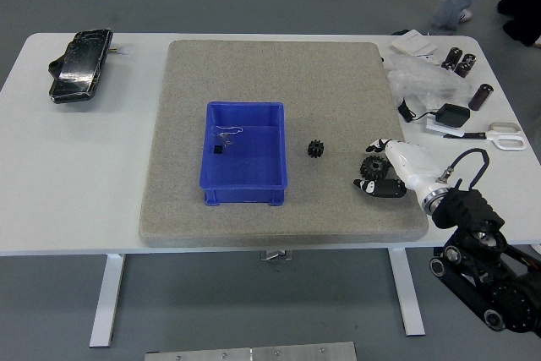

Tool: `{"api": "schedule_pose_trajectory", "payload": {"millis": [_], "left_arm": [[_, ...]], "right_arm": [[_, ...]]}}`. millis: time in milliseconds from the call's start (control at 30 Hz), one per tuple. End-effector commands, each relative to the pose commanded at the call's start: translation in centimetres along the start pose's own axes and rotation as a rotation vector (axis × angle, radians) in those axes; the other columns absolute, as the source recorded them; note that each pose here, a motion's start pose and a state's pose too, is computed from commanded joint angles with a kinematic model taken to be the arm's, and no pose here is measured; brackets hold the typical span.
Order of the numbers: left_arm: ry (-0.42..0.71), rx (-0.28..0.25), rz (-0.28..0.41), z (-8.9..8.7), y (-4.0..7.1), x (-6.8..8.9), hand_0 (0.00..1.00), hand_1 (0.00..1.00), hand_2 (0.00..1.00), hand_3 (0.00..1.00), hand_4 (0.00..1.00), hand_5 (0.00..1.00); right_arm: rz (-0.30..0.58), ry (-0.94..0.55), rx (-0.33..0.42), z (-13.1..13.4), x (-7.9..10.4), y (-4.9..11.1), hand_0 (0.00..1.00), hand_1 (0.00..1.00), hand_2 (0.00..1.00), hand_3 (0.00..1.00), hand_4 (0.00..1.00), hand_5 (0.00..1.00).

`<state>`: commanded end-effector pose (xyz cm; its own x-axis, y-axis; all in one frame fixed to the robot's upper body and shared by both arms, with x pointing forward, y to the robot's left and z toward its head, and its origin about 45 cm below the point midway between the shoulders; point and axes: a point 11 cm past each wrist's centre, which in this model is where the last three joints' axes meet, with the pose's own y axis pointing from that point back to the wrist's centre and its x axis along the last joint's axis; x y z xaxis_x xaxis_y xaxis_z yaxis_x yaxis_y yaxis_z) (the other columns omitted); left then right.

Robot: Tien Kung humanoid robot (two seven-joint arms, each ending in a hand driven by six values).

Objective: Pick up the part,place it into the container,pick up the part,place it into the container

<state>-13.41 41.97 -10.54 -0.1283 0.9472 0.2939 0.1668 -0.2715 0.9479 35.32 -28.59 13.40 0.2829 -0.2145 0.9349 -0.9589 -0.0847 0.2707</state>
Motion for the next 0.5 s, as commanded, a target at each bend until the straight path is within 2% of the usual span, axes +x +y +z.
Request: {"api": "schedule_pose_trajectory", "payload": {"millis": [67,100,267,300,467,500], "left_arm": [[0.000,0.000,0.000,0.01,0.00,0.00,0.676,0.670,0.660,0.720,0.733,0.219],[0.000,0.000,0.000,0.01,0.00,0.00,0.676,0.670,0.659,0.717,0.731,0.218],[-0.001,0.000,-0.002,0.00,0.00,-0.01,0.676,0.670,0.659,0.717,0.731,0.218],[-0.002,0.000,-0.002,0.01,0.00,-0.01,0.676,0.670,0.659,0.710,0.731,0.218],[-0.003,-0.001,-0.004,0.02,0.00,-0.04,0.676,0.670,0.659,0.710,0.731,0.218],[-0.003,-0.001,-0.004,0.00,0.00,-0.06,0.676,0.670,0.657,0.691,0.729,0.219]], "right_arm": [[-0.002,0.001,-0.002,0.07,-0.10,-0.01,0.540,0.483,0.580,0.679,0.647,0.277],[-0.004,0.003,-0.003,0.12,-0.17,-0.02,0.369,0.480,0.498,0.618,0.539,0.028],[-0.010,0.014,-0.007,0.30,-0.48,-0.03,0.369,0.480,0.498,0.618,0.539,0.028],[-0.010,0.016,-0.006,0.30,-0.50,-0.03,0.380,0.468,0.472,0.551,0.412,0.002],[-0.001,0.019,0.010,-0.08,-0.38,-0.08,0.380,0.468,0.472,0.551,0.412,0.002],[0.002,0.018,0.017,-0.26,-0.30,-0.12,0.379,0.452,0.431,0.476,0.317,0.002]]}}
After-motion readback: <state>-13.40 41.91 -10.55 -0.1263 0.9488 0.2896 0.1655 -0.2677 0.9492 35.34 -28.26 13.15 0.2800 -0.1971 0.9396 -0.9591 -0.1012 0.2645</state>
